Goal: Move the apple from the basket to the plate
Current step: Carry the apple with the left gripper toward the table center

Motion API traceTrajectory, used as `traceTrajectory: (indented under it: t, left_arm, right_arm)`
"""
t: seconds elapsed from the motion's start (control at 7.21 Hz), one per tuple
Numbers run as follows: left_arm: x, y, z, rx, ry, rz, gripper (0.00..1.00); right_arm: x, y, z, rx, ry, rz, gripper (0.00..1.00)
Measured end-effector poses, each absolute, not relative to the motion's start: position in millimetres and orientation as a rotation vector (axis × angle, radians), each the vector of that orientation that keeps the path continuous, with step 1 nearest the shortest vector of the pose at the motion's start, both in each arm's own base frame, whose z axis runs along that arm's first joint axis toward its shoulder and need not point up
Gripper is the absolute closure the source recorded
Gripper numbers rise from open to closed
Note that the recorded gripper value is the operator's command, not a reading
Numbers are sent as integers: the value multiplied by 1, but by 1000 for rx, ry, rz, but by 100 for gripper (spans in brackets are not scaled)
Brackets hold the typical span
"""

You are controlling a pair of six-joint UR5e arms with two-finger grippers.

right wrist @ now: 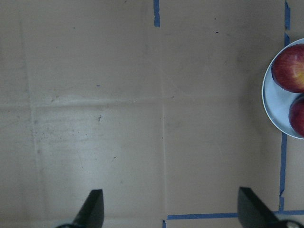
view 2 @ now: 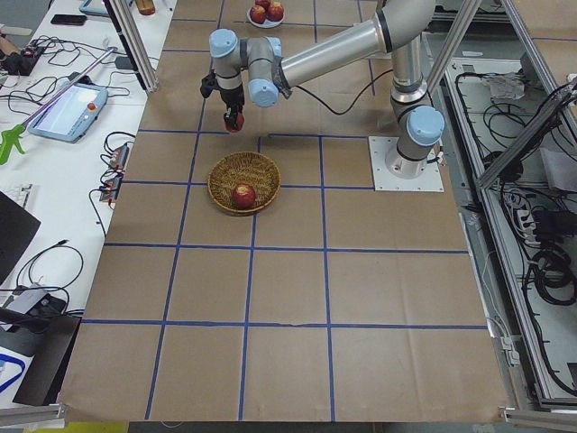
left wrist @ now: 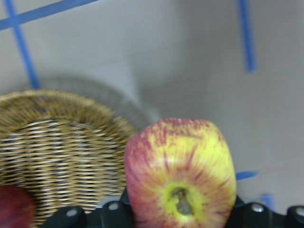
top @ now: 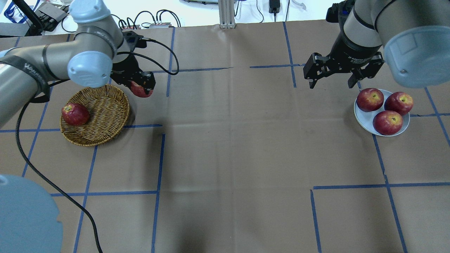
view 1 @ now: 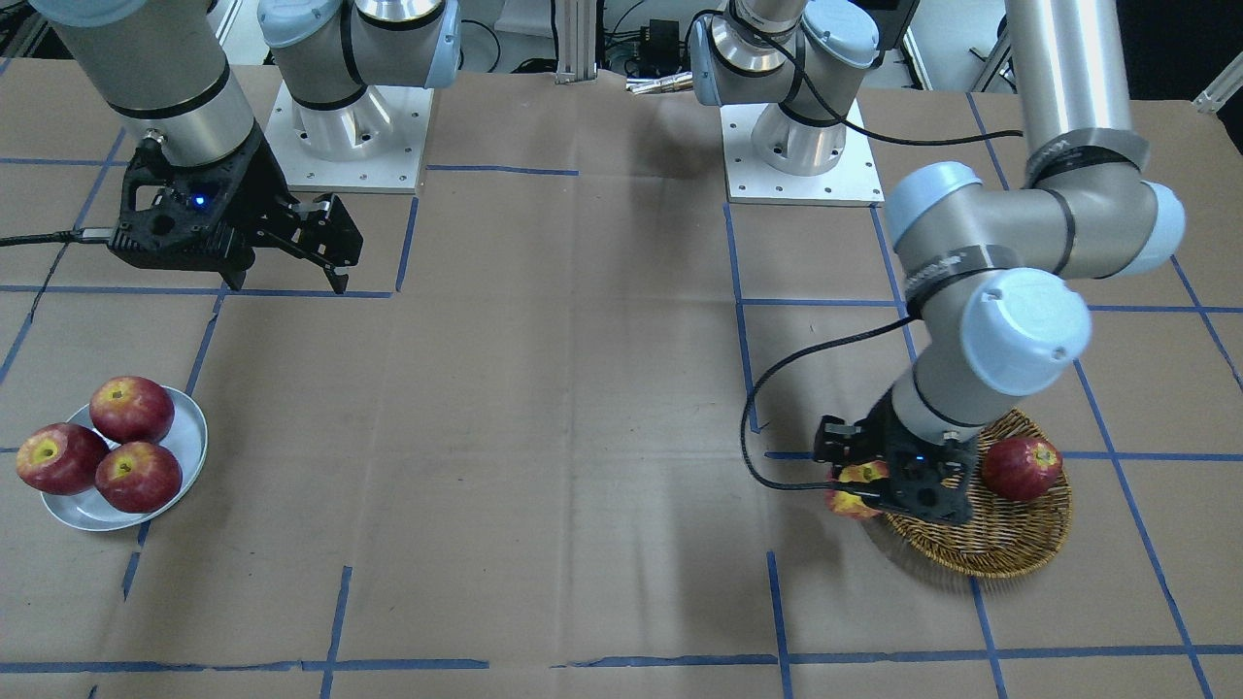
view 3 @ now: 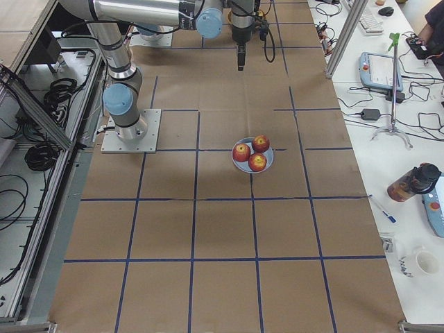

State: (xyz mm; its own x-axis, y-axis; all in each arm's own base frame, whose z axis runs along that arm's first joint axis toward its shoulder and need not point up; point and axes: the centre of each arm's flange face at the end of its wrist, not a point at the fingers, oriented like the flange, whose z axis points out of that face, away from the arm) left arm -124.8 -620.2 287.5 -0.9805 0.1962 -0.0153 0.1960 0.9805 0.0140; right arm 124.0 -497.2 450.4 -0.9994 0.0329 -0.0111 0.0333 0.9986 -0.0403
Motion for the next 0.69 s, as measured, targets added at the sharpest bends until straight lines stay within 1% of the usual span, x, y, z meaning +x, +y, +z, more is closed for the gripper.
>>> traceTrajectory:
  t: [0.42, 0.69]
  left_arm:
    - [-275, -582, 255, 271, 3092, 39, 66]
    - [-333, -567, 220, 302, 3091, 17, 63]
  right_arm:
    - [124, -497, 450, 51, 3130, -63, 0]
    - [124, -497, 450, 50, 3130, -62, 0]
